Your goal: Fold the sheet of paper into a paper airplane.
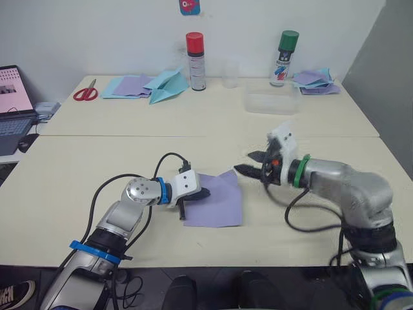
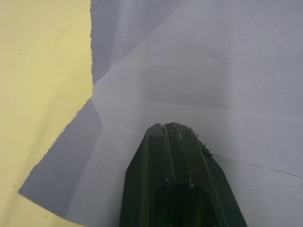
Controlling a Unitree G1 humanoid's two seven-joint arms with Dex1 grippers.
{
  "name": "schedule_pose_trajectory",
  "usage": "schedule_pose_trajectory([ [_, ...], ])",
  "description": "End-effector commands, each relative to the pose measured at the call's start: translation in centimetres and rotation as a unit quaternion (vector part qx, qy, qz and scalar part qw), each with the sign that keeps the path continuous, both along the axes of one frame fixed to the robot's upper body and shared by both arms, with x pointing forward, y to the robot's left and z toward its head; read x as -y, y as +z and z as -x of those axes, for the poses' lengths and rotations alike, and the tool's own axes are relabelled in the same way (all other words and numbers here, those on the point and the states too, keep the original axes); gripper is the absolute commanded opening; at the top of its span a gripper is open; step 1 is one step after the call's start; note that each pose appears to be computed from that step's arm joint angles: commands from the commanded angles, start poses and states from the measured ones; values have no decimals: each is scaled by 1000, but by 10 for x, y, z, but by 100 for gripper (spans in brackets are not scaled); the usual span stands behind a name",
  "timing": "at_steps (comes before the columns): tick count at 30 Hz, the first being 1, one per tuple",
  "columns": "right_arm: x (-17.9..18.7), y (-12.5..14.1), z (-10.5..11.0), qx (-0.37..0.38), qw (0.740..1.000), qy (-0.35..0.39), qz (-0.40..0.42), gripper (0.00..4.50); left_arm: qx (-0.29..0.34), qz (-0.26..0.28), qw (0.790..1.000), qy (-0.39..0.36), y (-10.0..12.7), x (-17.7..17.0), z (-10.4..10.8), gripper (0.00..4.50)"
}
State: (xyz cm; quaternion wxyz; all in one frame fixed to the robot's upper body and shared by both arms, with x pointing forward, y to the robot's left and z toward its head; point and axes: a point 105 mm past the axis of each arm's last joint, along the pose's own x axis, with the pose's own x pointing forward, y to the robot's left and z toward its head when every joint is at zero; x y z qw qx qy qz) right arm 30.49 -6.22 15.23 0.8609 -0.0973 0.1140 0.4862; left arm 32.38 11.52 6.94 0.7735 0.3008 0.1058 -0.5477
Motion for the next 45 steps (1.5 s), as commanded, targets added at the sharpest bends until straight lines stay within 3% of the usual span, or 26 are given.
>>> schedule_pose_trajectory([
  [1,-24,-6,9,74,995,69,8,197,-42,-48,997,34,-30,-19,2,0],
  [6,-46,-35,-3,68,996,51,20,13,-40,-49,998,28,-30,-20,3,0],
  [7,-49,-40,-5,65,996,46,27,5,-40,-49,998,27,-30,-20,4,0],
  [14,-36,-78,-31,57,995,-21,81,5,-29,-41,998,42,-29,-23,1,0],
  [18,-30,-92,-29,42,995,-25,88,5,-38,-17,996,74,-28,-28,-1,0],
  [21,-29,-100,-25,26,995,-34,87,5,-37,16,988,147,-22,-41,-15,0],
  [26,-30,-103,-25,12,995,-49,80,5,-15,61,966,250,-12,-57,-38,0],
  [37,-11,-97,-40,29,990,-123,64,5,-20,66,968,243,-22,-39,-28,0],
  [39,-11,-98,-39,25,990,-122,63,5,15,96,958,271,-6,-46,-38,0],
  [42,-14,-101,-37,21,991,-116,65,5,71,180,929,315,36,-63,-48,0],
  [45,-19,-104,-34,16,992,-110,66,5,111,231,918,301,67,-74,-37,0],
])
